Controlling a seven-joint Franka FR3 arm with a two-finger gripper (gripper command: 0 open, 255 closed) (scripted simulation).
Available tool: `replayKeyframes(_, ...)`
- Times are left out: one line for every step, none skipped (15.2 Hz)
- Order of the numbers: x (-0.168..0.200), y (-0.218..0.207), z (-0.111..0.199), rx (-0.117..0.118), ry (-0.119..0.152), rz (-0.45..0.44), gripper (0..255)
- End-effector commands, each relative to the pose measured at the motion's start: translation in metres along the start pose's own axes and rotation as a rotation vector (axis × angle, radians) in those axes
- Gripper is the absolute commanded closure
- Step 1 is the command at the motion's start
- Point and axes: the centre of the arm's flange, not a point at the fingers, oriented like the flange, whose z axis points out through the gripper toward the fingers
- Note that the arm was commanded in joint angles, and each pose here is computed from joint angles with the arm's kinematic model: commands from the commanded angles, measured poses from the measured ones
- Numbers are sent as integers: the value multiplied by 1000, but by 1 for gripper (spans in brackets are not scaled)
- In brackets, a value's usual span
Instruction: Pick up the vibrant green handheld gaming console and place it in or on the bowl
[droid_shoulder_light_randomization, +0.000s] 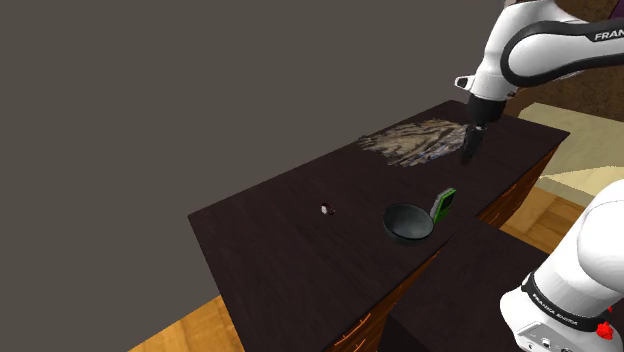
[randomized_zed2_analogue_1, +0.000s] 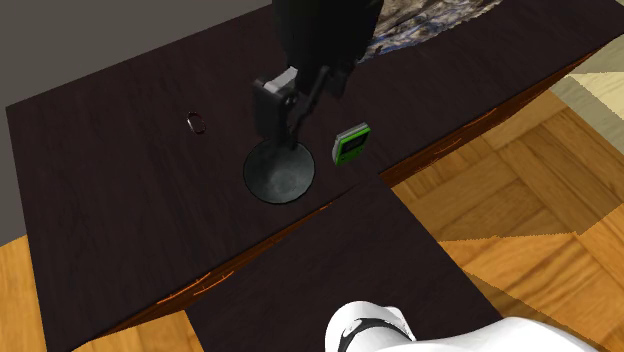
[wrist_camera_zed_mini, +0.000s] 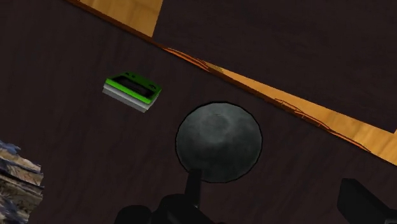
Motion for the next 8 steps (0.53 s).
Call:
replayKeyframes(-9, 14, 21, -6, -5, -54, 0)
replayKeyframes(-12, 22, 31, -9, -8, -79, 0)
replayKeyframes(-14, 30, 40, -12, -10, -103, 0)
replayKeyframes(-17, 38, 50, -15, -13, -128, 0)
replayKeyframes(-19, 47, 59, -18, -16, -153, 0)
replayKeyframes(-21, 55, 69, -21, -19, -177, 0)
replayKeyframes(-23, 64, 78, -24, -21, -202, 0)
replayKeyframes(-25, 72, 87, -27, -24, -227, 0)
